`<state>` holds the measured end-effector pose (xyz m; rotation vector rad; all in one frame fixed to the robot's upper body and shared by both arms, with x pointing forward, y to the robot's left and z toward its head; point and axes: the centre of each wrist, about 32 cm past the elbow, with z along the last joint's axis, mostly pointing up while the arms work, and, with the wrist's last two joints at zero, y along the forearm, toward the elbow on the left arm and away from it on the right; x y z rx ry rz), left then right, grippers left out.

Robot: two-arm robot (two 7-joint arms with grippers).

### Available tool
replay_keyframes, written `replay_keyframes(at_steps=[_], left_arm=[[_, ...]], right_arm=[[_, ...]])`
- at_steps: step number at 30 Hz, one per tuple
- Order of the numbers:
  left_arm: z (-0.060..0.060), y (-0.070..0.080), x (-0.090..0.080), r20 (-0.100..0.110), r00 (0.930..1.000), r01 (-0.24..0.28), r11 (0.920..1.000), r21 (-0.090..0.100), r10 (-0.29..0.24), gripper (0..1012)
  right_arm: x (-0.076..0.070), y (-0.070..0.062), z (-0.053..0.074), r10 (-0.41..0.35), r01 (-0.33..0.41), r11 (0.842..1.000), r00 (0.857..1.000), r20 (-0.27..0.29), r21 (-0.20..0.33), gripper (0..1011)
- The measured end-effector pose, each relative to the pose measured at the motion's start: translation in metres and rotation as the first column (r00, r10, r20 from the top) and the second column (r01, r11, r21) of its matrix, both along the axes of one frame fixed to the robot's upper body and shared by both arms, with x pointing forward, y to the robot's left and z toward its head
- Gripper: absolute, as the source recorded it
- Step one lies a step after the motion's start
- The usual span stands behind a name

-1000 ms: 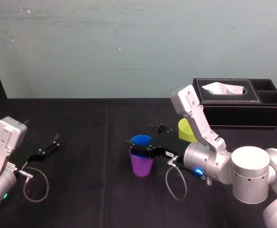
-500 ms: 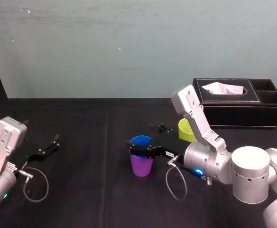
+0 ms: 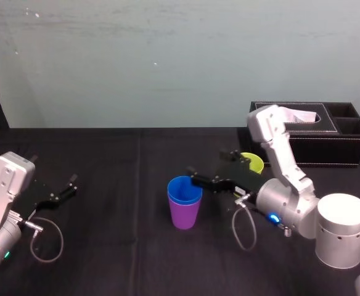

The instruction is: Stack the three plastic cups sequentially using one hand.

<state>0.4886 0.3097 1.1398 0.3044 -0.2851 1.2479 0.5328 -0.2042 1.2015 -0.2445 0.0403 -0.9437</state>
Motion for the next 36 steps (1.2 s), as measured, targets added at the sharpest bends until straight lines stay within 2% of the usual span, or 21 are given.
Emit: replay_keyframes(at_steps=[2, 3, 9, 15, 22, 28, 36], left_arm=[[0.0, 0.0, 0.0, 0.0, 1.0, 0.0, 1.0, 0.0, 0.0, 1000], [0.0, 0.0, 0.0, 0.0, 1.0, 0.0, 1.0, 0.0, 0.0, 1000], [0.0, 0.0, 0.0, 0.0, 1.0, 0.0, 1.0, 0.0, 0.0, 1000], [0.0, 0.0, 0.0, 0.0, 1.0, 0.0, 1.0, 0.0, 0.0, 1000], [0.0, 0.0, 0.0, 0.0, 1.0, 0.0, 1.0, 0.0, 0.0, 1000], [0.0, 0.0, 0.0, 0.0, 1.0, 0.0, 1.0, 0.0, 0.0, 1000], [0.0, 0.0, 0.0, 0.0, 1.0, 0.0, 1.0, 0.0, 0.0, 1000]], right_arm=[[-0.001, -0.003, 0.0, -0.025, 0.025, 1.0, 1.0, 0.004, 0.003, 1003], [-0.004, -0.007, 0.0, -0.059, 0.059, 0.998, 0.998, -0.002, 0.001, 1003], [-0.01, -0.016, -0.001, -0.132, 0.131, 0.991, 0.99, -0.045, -0.009, 1003], [-0.02, -0.023, -0.005, -0.174, 0.172, 0.985, 0.98, -0.097, -0.03, 1003], [-0.029, -0.031, -0.011, -0.232, 0.228, 0.973, 0.964, -0.133, -0.044, 1003], [-0.028, -0.034, -0.016, -0.259, 0.254, 0.966, 0.953, -0.158, -0.053, 1003], [-0.019, -0.035, -0.022, -0.275, 0.269, 0.961, 0.948, -0.162, -0.058, 1003]])
